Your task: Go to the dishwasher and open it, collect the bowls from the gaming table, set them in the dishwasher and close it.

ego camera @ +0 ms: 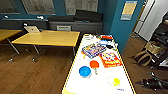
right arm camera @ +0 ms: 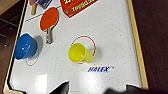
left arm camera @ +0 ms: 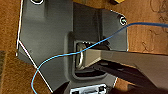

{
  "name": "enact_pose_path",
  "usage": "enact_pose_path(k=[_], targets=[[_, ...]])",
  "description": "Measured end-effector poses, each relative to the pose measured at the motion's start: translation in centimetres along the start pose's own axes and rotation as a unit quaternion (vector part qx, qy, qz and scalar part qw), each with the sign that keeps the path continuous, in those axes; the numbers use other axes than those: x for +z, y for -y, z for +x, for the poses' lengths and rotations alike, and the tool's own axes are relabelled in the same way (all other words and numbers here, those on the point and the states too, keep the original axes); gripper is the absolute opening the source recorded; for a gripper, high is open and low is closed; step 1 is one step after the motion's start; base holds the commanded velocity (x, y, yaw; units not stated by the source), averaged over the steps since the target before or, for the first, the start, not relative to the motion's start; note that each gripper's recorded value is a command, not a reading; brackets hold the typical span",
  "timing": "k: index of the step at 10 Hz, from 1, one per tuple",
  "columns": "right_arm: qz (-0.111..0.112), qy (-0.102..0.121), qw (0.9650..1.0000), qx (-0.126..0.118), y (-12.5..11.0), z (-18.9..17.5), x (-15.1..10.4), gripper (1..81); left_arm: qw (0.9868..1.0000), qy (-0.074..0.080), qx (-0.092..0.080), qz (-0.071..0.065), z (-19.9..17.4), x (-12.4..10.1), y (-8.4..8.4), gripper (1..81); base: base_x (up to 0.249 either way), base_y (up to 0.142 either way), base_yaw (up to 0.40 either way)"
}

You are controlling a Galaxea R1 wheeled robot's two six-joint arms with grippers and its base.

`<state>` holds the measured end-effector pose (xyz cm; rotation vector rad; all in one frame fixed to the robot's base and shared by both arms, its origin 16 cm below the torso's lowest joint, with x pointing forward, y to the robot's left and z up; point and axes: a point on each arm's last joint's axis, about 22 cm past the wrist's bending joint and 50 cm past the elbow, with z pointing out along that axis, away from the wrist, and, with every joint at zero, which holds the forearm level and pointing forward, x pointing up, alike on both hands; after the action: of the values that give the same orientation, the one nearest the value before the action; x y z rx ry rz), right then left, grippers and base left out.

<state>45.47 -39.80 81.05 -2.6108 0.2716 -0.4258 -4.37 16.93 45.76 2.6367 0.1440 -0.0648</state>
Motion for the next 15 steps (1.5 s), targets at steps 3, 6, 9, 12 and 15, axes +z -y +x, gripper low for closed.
enact_pose_path(k=[3,6,9,12,15], targets=[[-0.005,0.031,0.9995,-0.006,0.9,1.3,4.2,81.1,0.9997,0.020,-0.012,0.004,-1.6,-0.1,0.5,81.1,0.000,0.000,0.000],[-0.018,0.049,0.9987,0.002,0.0,1.1,6.2,81.1,0.9995,0.026,-0.016,0.005,-1.8,0.0,0.5,81.1,0.000,0.000,0.000],[-0.035,0.054,0.9979,0.007,-0.9,1.8,7.5,81.1,0.9995,0.026,-0.016,0.007,-1.8,0.0,0.7,81.1,0.000,0.000,0.000],[-0.035,0.059,0.9976,0.004,0.0,2.4,9.9,81.1,0.9995,0.026,-0.015,0.009,-1.8,0.0,0.8,81.1,0.000,0.000,0.000],[-0.032,0.068,0.9972,0.000,1.3,2.5,12.1,81.1,0.9994,0.027,-0.015,0.013,-1.8,0.0,1.2,81.1,0.000,0.000,0.000]])
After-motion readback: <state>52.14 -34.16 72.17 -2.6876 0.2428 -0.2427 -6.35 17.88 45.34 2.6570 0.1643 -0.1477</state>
